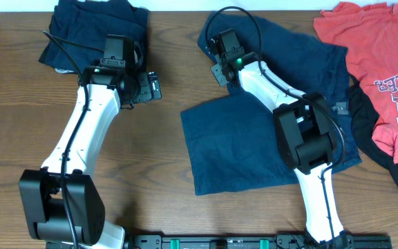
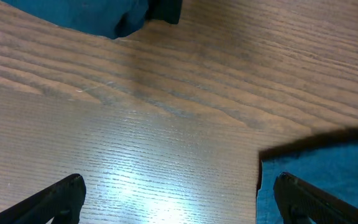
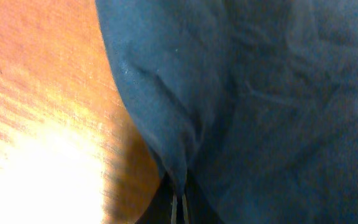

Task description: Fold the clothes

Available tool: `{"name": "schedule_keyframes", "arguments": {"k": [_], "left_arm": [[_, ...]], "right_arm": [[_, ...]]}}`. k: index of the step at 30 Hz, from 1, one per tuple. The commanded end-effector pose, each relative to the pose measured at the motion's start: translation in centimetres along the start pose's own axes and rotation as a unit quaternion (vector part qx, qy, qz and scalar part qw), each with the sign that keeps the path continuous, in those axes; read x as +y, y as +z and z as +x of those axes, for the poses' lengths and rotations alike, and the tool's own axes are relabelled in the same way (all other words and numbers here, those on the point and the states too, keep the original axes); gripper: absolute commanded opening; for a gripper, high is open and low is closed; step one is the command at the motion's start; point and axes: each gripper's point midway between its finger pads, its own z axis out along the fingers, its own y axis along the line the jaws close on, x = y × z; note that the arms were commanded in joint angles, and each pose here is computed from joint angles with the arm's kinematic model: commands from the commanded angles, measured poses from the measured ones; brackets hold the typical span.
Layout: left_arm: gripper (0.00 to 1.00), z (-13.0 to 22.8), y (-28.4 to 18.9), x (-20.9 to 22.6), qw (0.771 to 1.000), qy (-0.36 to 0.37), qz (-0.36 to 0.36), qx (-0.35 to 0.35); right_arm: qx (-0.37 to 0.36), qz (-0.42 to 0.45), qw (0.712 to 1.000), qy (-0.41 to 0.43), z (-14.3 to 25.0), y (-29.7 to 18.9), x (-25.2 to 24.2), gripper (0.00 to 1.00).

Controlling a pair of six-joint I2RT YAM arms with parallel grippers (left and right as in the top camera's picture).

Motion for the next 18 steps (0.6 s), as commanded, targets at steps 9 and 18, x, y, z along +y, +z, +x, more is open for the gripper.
{"name": "schedule_keyframes", "arguments": {"k": [9, 18], "left_arm": [[0.98, 0.1, 0.2, 0.1, 1.000, 0.005, -0.001, 0.005], [0.98, 0.2, 0.2, 0.0, 1.000, 0.005, 0.000, 0.007]], "right_arm": [[-0.065, -0.070, 0.994, 0.059, -5.3, -11.1, 0.7, 0.01], [-0.030, -0.108, 0.982, 0.154, -3.0, -8.3, -3.1, 0.01]]}}
